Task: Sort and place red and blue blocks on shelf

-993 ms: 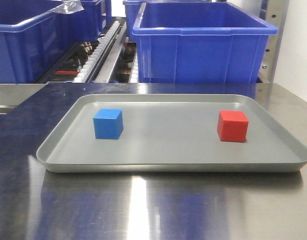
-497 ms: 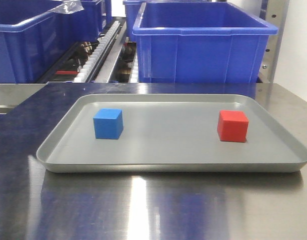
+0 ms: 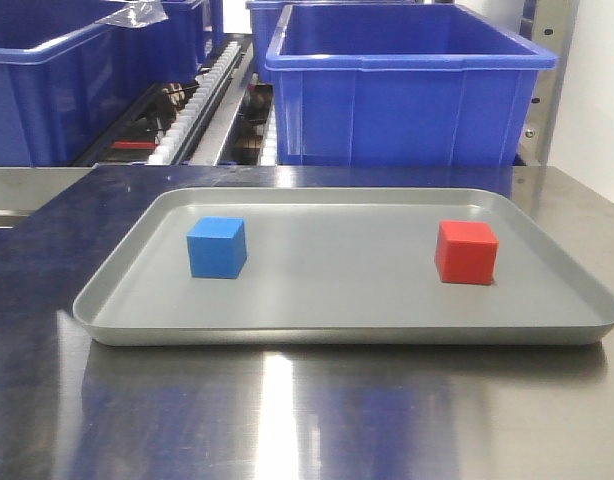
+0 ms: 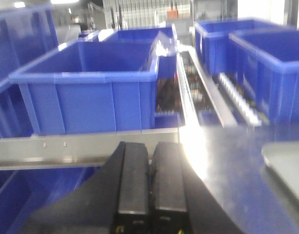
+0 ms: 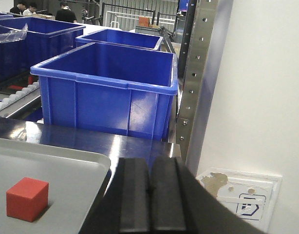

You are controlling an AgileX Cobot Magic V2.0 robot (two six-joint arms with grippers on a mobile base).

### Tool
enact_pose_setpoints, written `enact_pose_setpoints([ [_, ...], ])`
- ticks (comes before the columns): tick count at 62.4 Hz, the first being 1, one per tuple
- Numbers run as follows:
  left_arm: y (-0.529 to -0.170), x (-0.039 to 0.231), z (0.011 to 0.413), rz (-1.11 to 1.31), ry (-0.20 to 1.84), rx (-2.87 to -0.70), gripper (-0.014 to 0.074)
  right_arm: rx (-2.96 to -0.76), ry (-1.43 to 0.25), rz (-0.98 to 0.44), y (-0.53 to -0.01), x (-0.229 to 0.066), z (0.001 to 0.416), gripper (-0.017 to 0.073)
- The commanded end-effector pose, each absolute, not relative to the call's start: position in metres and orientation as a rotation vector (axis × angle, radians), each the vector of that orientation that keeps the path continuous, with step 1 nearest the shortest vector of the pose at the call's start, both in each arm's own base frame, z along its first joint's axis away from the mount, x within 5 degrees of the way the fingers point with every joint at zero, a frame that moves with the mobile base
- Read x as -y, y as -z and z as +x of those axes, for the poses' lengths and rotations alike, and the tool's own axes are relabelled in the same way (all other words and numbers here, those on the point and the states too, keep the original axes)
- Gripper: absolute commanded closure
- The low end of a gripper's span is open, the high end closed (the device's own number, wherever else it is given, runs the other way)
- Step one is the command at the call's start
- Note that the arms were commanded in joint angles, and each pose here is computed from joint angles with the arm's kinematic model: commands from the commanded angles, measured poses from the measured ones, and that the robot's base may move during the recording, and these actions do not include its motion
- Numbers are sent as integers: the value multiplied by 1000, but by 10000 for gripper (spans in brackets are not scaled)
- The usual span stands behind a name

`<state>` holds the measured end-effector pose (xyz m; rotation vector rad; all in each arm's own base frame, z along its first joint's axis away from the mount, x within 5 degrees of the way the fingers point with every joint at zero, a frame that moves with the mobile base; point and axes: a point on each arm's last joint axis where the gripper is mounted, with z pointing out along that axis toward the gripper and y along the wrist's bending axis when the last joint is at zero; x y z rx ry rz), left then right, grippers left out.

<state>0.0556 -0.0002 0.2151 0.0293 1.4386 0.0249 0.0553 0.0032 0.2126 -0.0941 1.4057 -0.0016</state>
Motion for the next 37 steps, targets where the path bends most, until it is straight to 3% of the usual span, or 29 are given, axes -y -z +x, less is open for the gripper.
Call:
enact_pose_setpoints([
  [1, -214, -1, 54, -60, 57, -1340, 510, -1294, 12, -68, -222, -1, 52, 508],
  [15, -235, -6, 49, -197, 180, -1182, 510, -1122, -154, 133, -237, 5, 47, 508],
  [27, -303, -1, 28, -27, 57, -1005, 510, -871, -157, 145, -292, 9, 25, 508],
  [37, -361, 1, 30, 55, -19, -1148, 509, -939, -201, 98, -348, 4, 13, 508],
])
